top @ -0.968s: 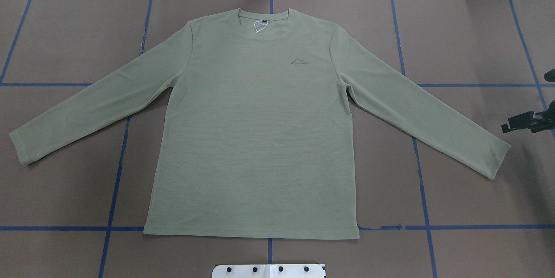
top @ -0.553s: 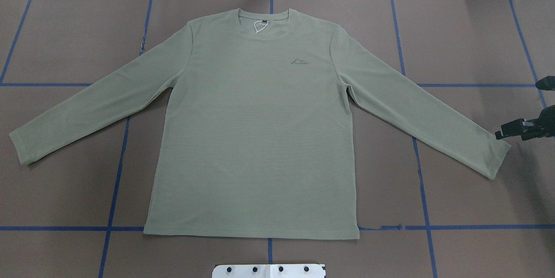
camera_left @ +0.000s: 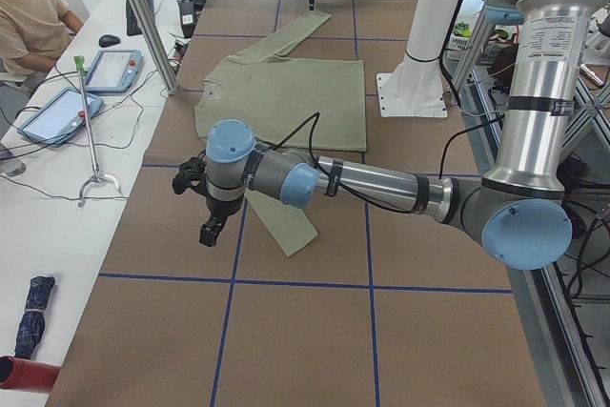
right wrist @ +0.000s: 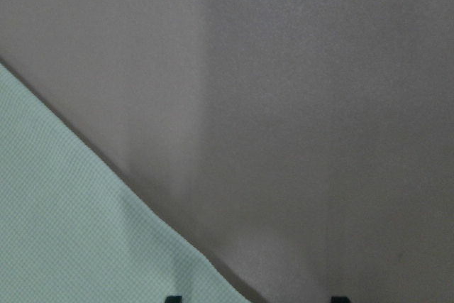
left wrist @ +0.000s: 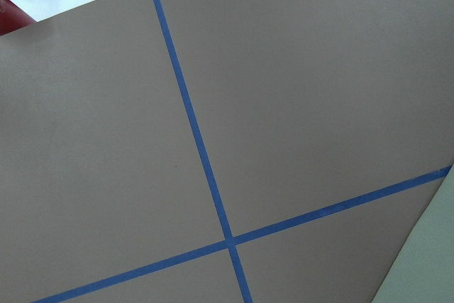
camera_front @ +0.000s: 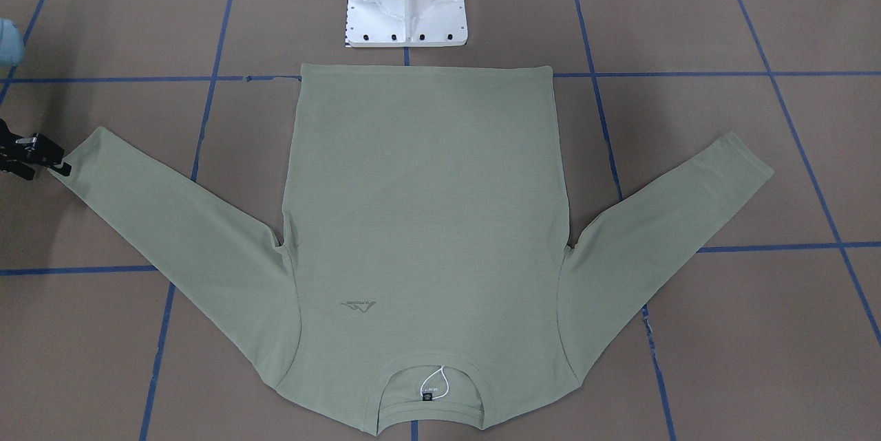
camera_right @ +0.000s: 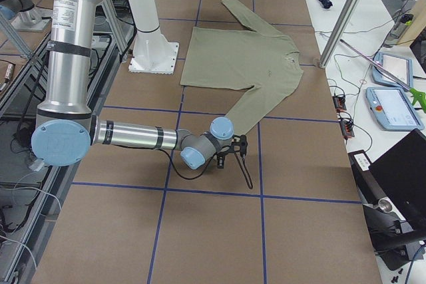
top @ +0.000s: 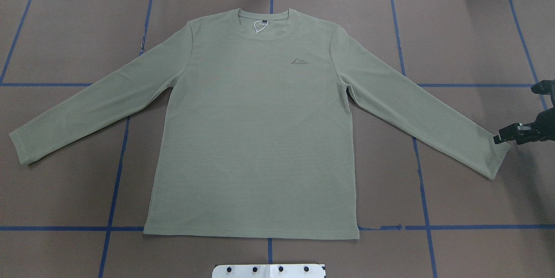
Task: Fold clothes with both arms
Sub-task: 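Move the right gripper to the cuff of the sleeve nearest it and grasp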
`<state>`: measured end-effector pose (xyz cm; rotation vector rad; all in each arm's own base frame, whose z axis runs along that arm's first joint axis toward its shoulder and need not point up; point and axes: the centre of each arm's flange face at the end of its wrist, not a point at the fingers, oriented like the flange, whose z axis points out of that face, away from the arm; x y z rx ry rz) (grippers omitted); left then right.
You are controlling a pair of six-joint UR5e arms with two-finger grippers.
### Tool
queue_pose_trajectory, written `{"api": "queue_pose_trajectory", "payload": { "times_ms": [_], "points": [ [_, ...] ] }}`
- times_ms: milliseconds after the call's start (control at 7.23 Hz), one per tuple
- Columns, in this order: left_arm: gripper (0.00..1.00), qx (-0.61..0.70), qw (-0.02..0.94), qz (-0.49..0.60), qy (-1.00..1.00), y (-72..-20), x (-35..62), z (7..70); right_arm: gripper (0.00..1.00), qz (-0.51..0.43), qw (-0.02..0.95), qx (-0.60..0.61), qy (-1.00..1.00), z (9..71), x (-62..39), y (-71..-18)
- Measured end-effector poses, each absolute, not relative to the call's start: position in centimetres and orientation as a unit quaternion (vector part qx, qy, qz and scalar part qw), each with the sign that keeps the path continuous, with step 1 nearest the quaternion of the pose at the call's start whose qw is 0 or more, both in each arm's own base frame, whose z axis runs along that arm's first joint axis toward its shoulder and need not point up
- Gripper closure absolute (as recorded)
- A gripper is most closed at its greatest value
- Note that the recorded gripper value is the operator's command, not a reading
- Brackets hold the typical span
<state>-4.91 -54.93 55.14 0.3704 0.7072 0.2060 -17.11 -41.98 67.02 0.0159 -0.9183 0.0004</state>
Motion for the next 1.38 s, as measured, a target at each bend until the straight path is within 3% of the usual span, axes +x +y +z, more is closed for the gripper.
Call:
{"api": "queue_pose_trajectory", "payload": {
  "times_ms": [138, 415, 968, 1383],
  "points": [
    [0.0, 0.18, 0.916, 0.1, 0.344, -54.9, -4.9, 55.1, 0.85, -0.001, 0.897, 0.006, -0.443, 67.2, -17.3, -41.9],
    [0.0, 0.181, 0.916, 0.1, 0.344, -54.9, -4.9, 55.1, 1.0, -0.002, 0.897, 0.005, -0.443, 67.2, -17.4, -41.8],
    [0.0, 0.183, 0.916, 0.101, 0.343, -54.9, -4.9, 54.7, 1.0, -0.003, 0.886, 0.008, -0.463, 65.3, -17.4, -41.5],
    [0.0, 0.185, 0.915, 0.101, 0.344, -54.6, -4.9, 54.6, 1.0, 0.044, 0.859, 0.02, -0.509, 56.3, -18.4, -42.9]
  ]
}}
